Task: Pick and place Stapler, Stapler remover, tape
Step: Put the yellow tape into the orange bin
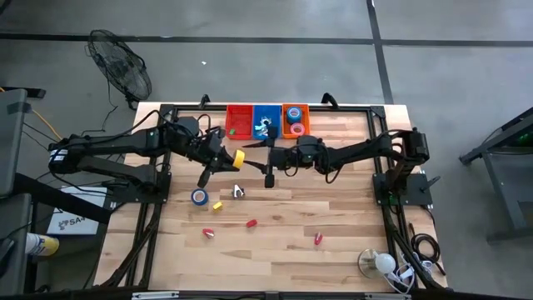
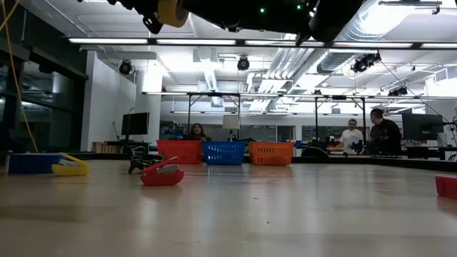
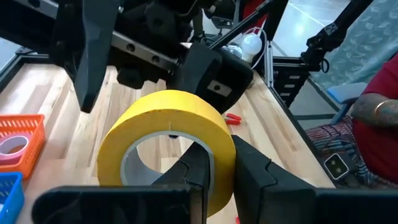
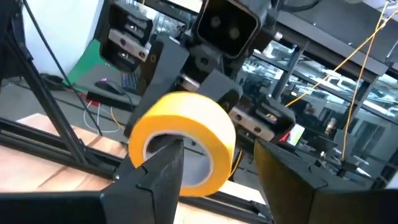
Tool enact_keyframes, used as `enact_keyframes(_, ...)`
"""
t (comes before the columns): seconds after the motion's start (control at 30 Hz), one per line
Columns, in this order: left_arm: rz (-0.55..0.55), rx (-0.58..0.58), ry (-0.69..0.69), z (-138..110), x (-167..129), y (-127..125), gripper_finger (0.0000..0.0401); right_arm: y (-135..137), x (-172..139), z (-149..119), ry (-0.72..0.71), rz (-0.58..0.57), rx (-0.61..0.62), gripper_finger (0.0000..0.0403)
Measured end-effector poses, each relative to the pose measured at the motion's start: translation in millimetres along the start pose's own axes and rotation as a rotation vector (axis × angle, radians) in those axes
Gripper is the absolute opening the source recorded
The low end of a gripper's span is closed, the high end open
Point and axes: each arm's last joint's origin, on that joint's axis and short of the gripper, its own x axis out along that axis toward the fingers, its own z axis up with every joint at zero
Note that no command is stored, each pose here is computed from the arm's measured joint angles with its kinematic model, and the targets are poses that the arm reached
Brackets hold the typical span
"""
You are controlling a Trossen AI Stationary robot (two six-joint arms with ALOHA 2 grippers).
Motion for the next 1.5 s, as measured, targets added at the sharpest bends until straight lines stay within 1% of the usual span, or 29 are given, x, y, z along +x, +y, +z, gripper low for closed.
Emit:
enact_keyframes(0.2,-0.007,0.000,0.000,-0.1,1.5,0.4,0.0035,0.8,1.4,-2.4,-0.019,-0.012,-0.004,0.0188)
enact_keyframes(0.4,-0.017,-0.001,0.005,-0.8,4.1,1.3,0.0035,-0.8,1.3,-1.9,-0.031,-0.004,-0.034,0.0188)
enact_keyframes(0.5,-0.018,0.000,0.000,-0.3,4.7,1.5,0.0035,-2.1,1.3,-2.3,-0.032,-0.006,-0.033,0.0178)
enact_keyframes(0.67,-0.025,0.006,-0.012,0.9,5.2,1.5,0.0035,-2.1,1.3,-2.5,-0.031,-0.005,-0.035,0.0131)
enact_keyframes(0.9,-0.021,-0.004,-0.009,0.5,5.2,1.7,0.0036,-1.4,1.3,-4.2,-0.010,-0.003,-0.052,0.0041)
enact_keyframes(0.93,-0.017,-0.007,-0.009,0.6,5.2,1.8,0.0042,-1.4,1.4,-4.5,-0.006,-0.005,-0.051,0.0030)
enact_keyframes(0.97,-0.013,-0.012,-0.009,0.6,5.2,1.9,0.0052,-1.5,1.5,-4.8,-0.001,-0.005,-0.051,0.0028)
enact_keyframes(1.03,-0.014,-0.023,-0.004,0.1,5.3,1.9,0.0080,-0.9,1.6,-6.0,0.010,0.005,-0.045,0.0028)
enact_keyframes(1.13,-0.017,-0.024,-0.003,0.0,5.2,1.8,0.0120,-1.1,1.5,-6.9,0.028,-0.014,-0.021,0.0028)
enact_keyframes(1.27,0.000,-0.029,0.006,-0.9,5.2,2.3,0.0155,-1.1,1.4,-8.8,0.056,-0.030,-0.019,0.0028)
enact_keyframes(1.37,0.069,-0.034,0.022,-2.7,5.1,4.3,0.0168,-1.4,1.0,-11.6,0.100,-0.057,-0.019,0.0028)
enact_keyframes(1.5,0.215,-0.054,0.093,-10.0,4.0,8.4,0.0173,-0.4,-0.2,-20.2,0.214,-0.101,-0.025,0.0028)
